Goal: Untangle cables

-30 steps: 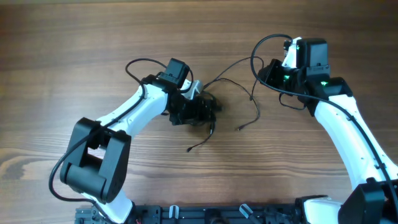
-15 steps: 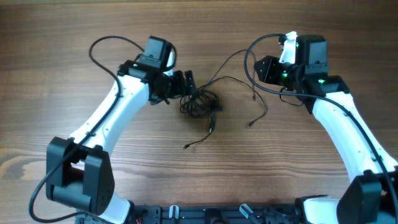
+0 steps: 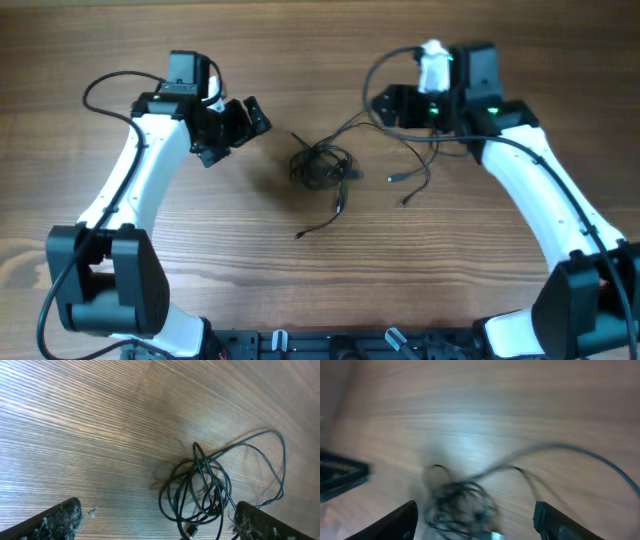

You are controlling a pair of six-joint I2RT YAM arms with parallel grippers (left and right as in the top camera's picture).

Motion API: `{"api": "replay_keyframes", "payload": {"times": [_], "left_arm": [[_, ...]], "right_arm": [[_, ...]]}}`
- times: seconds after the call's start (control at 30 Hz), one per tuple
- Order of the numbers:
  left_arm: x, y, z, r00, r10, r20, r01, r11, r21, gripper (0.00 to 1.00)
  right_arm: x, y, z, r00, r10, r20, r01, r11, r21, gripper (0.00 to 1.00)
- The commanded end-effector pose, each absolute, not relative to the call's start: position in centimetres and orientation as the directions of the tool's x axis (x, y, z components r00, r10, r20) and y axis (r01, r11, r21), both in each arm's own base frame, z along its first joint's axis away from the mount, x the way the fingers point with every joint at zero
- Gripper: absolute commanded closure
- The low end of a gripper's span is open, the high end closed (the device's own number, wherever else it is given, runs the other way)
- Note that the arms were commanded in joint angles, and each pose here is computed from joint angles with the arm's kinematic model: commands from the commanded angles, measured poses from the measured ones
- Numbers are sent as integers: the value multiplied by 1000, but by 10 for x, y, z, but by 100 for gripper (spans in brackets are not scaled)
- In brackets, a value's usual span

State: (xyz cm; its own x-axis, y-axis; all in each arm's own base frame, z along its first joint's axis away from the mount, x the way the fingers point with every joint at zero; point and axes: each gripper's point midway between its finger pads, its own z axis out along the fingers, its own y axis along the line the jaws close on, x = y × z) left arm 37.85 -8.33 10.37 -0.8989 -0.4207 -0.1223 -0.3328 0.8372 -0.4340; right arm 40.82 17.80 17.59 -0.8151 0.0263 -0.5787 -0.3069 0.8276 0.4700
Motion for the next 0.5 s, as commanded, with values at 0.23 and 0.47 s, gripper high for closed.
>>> {"api": "replay_keyframes", "payload": {"times": [0.23,0.47], "left_arm": [[379,-25,82,-838,-542,-59,-474,778,-413,0],[357,-22,58,-833,-552,10,-514,769,-381,0]], "right_arm": [[359,296,116,-788,-288,-545,-515,792,327,26],[350,297,42,-856,-329,-398,-460,836,300,53]]}}
